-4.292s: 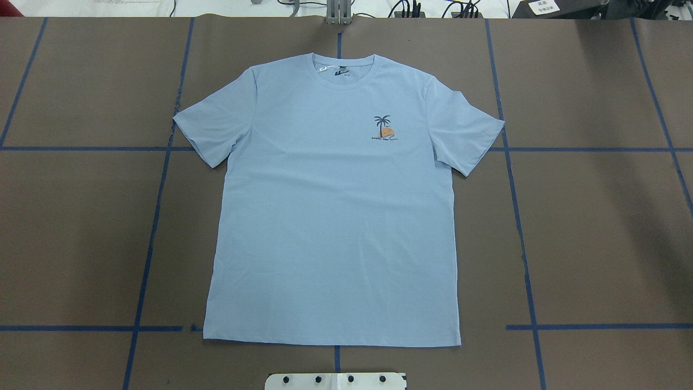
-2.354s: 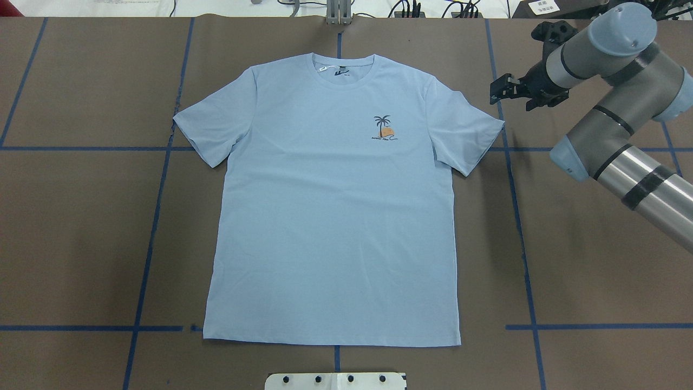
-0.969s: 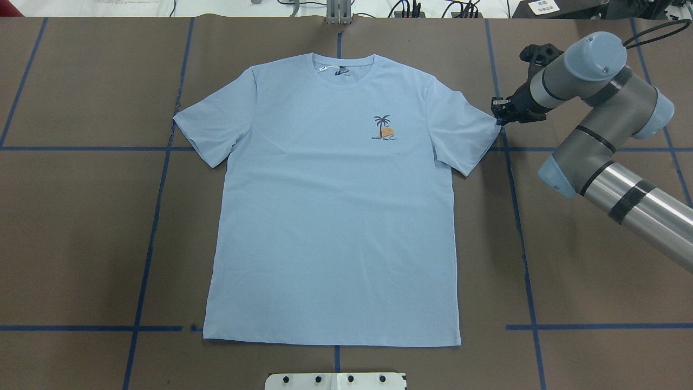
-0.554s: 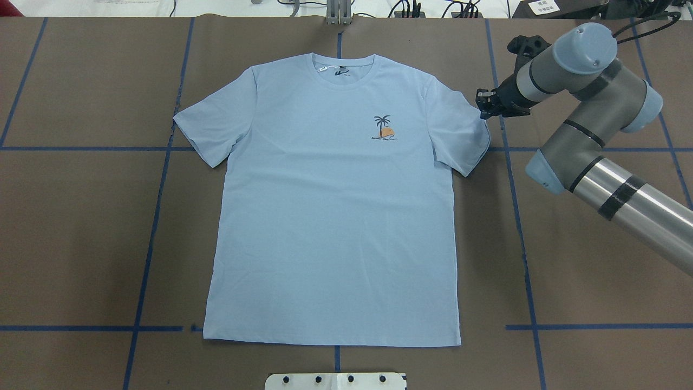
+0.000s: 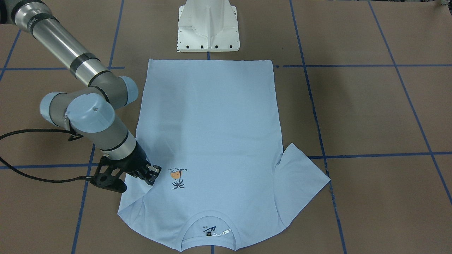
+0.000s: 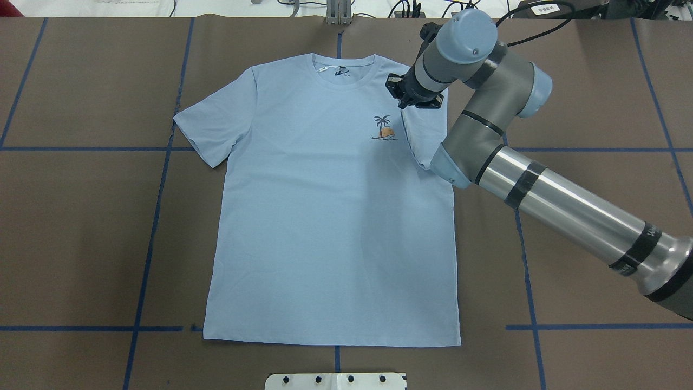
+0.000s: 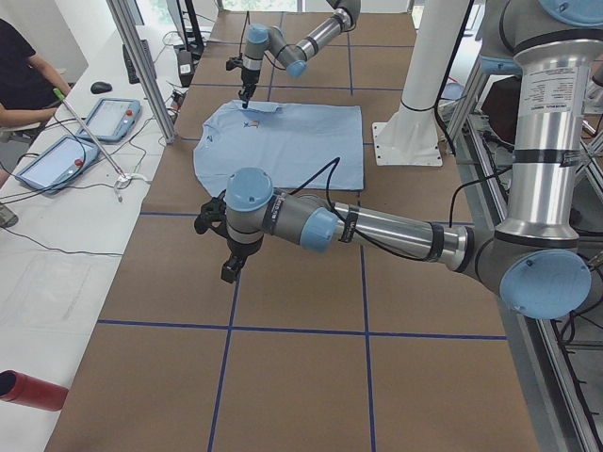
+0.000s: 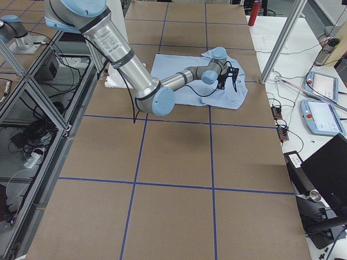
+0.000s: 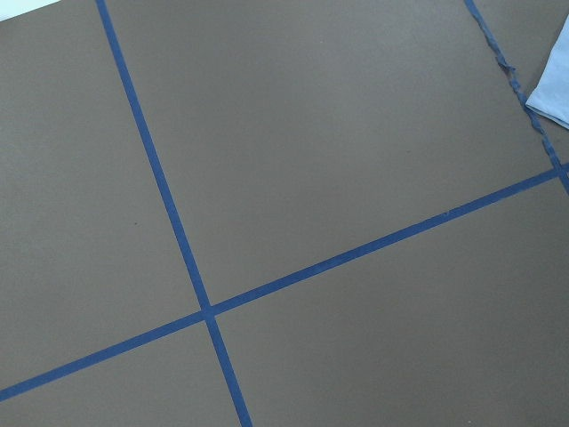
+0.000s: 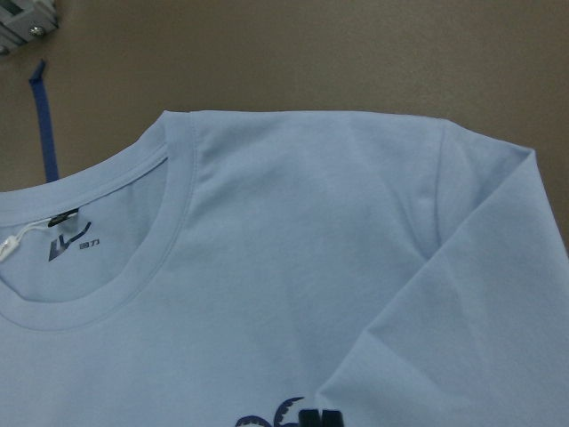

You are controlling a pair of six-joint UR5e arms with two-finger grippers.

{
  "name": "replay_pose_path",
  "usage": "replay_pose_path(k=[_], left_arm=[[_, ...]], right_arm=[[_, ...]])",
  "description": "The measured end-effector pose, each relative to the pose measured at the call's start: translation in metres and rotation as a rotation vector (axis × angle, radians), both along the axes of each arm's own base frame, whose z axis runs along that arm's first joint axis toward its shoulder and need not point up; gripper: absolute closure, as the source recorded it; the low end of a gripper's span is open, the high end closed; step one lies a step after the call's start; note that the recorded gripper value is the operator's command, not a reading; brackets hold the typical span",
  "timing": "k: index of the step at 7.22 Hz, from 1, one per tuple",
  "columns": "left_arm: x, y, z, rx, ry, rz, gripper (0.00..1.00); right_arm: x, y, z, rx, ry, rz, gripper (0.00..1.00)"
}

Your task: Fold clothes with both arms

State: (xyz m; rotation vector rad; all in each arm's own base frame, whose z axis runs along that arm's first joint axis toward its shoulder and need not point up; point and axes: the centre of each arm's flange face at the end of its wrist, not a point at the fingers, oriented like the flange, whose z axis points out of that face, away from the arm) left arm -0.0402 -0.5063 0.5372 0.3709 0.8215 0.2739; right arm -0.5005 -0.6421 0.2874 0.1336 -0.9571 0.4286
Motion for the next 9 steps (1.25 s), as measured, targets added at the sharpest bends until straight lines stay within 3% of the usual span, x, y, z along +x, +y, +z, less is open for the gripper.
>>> replay_pose_path(k=[2,4,5,7,9], left_arm=[[0.001,0.0,-0.002,-0.003,0.007,-0.004,0.0],[0.042,-0.006,-0.023,-0.049,0.093,-0.032,0.01],[0.083,-0.012,-0.045,-0.09,0.159,-0.05,0.01],[0.194,-0.05,-0.106,-0.259,0.267,-0.097,0.03],[0.315,-0.085,-0.138,-0.356,0.224,-0.214,0.08]], right_arm=[[-0.019,0.004,-0.015,0.026,0.014,0.015,0.0],[-0.017,0.011,-0.034,0.059,-0.013,0.016,0.0],[0.0,0.022,-0.04,0.081,-0.044,0.023,0.0],[0.088,0.042,-0.019,0.079,-0.114,0.02,0.0],[0.162,0.049,0.017,0.034,-0.154,-0.01,0.0]])
